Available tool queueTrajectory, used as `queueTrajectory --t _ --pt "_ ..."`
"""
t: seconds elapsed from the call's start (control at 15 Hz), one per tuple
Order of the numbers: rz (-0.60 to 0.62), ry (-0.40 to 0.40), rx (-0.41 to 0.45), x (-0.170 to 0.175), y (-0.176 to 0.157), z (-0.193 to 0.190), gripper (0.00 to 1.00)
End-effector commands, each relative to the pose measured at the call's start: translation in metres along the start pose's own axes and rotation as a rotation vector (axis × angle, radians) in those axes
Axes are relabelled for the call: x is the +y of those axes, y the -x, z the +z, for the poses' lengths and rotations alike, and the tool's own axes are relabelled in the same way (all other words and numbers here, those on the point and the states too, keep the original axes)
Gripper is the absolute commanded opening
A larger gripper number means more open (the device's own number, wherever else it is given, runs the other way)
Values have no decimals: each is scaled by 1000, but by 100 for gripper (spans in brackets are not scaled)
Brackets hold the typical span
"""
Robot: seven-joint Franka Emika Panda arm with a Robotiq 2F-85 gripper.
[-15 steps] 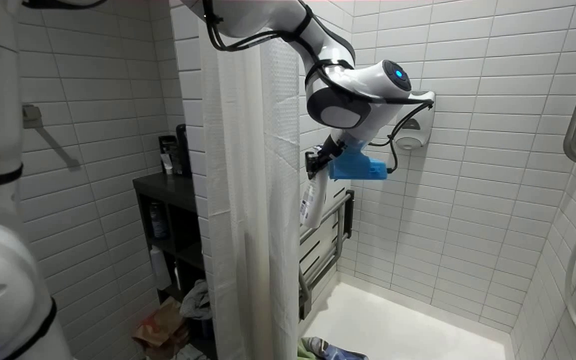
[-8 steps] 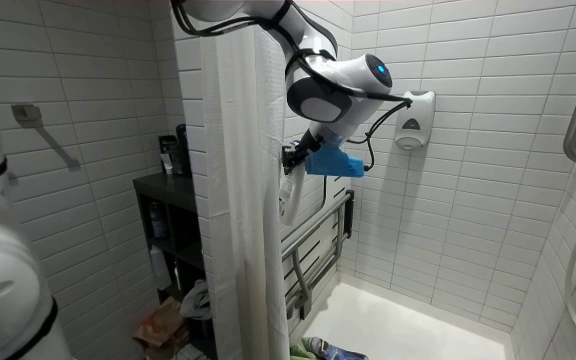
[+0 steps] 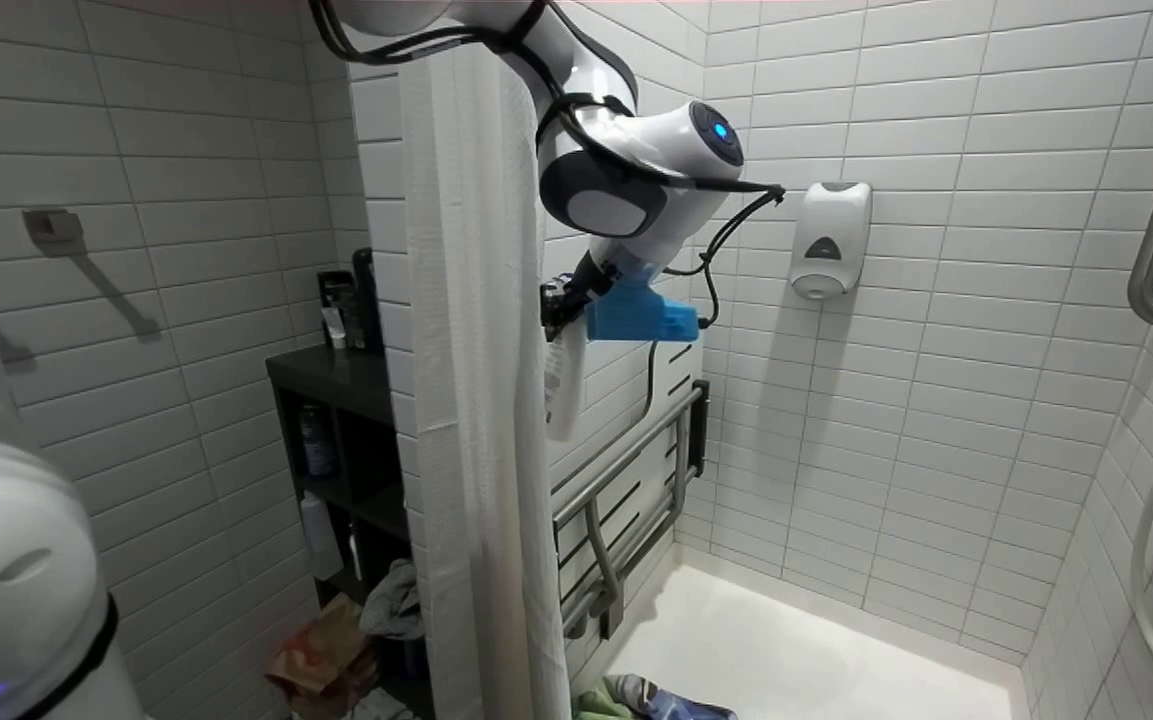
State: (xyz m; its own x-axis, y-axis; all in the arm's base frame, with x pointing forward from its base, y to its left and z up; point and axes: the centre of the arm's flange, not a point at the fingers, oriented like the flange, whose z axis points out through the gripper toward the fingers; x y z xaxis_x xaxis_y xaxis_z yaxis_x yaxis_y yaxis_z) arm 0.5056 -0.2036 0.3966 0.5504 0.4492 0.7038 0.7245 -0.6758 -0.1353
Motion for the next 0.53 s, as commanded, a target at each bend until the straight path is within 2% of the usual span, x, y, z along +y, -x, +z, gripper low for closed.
queueTrajectory --t 0.0,0.47 --pt "-16 -18 -22 -3 -7 17 16" --pt "-24 -66 -53 -2 -2 52 16"
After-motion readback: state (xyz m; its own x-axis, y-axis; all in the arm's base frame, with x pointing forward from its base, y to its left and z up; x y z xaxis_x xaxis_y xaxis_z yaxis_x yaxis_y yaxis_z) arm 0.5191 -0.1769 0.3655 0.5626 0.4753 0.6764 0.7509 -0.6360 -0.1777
